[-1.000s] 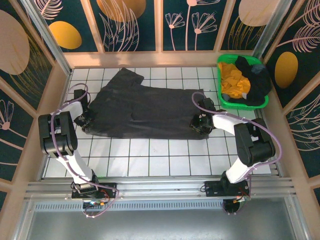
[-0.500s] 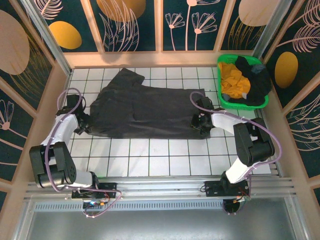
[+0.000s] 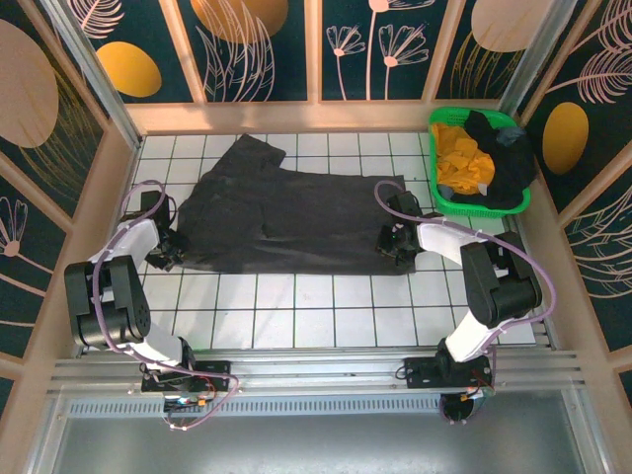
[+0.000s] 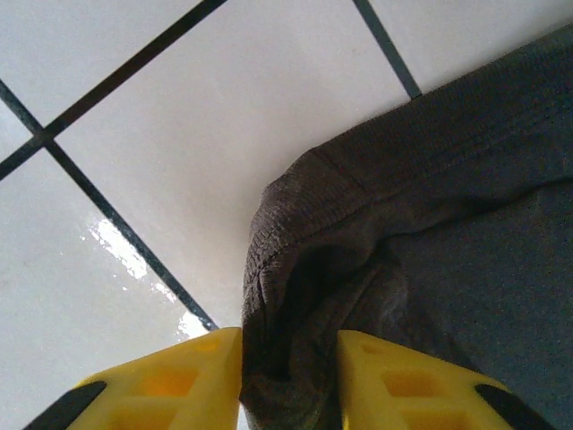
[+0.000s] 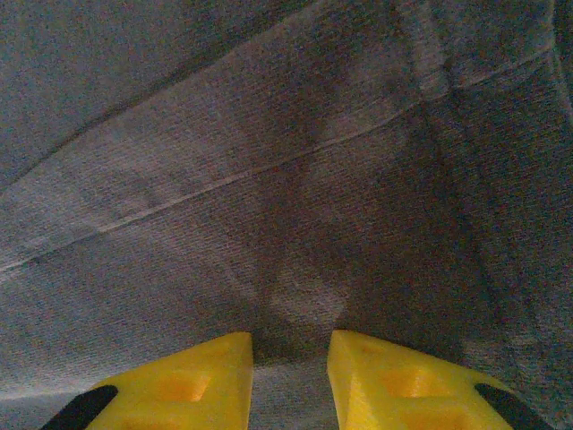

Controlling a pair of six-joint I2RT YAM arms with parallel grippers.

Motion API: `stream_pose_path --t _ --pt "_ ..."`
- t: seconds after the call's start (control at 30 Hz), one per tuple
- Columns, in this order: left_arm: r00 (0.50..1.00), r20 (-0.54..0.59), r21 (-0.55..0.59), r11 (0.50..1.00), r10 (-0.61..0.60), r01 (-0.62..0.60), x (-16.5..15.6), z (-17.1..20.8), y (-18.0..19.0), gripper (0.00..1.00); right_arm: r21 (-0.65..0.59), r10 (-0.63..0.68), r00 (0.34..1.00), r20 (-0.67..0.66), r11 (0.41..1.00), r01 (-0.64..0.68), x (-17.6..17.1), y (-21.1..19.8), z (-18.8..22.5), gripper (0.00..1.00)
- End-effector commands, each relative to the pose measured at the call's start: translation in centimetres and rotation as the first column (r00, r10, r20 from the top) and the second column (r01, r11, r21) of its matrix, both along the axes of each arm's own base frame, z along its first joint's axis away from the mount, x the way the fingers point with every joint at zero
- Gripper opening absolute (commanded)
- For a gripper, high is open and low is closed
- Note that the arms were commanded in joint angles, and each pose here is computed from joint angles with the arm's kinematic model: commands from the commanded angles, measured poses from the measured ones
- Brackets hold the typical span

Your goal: Fold and stack the t-shirts

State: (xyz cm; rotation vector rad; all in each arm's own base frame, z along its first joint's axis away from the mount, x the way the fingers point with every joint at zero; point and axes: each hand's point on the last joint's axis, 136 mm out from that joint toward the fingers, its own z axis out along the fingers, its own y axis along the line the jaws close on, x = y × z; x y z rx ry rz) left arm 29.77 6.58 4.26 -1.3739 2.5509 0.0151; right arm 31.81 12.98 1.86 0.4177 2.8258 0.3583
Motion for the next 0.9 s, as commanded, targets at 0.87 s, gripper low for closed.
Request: stream_pose_path --t 0.87 --pt "1.000 0.002 0.046 0.999 -0.022 0.022 0.3 1.9 0.8 0.29 -0.087 -0.020 0.993 -0.114 0.996 0.010 -2.4 -1.5 -2.5 0.30"
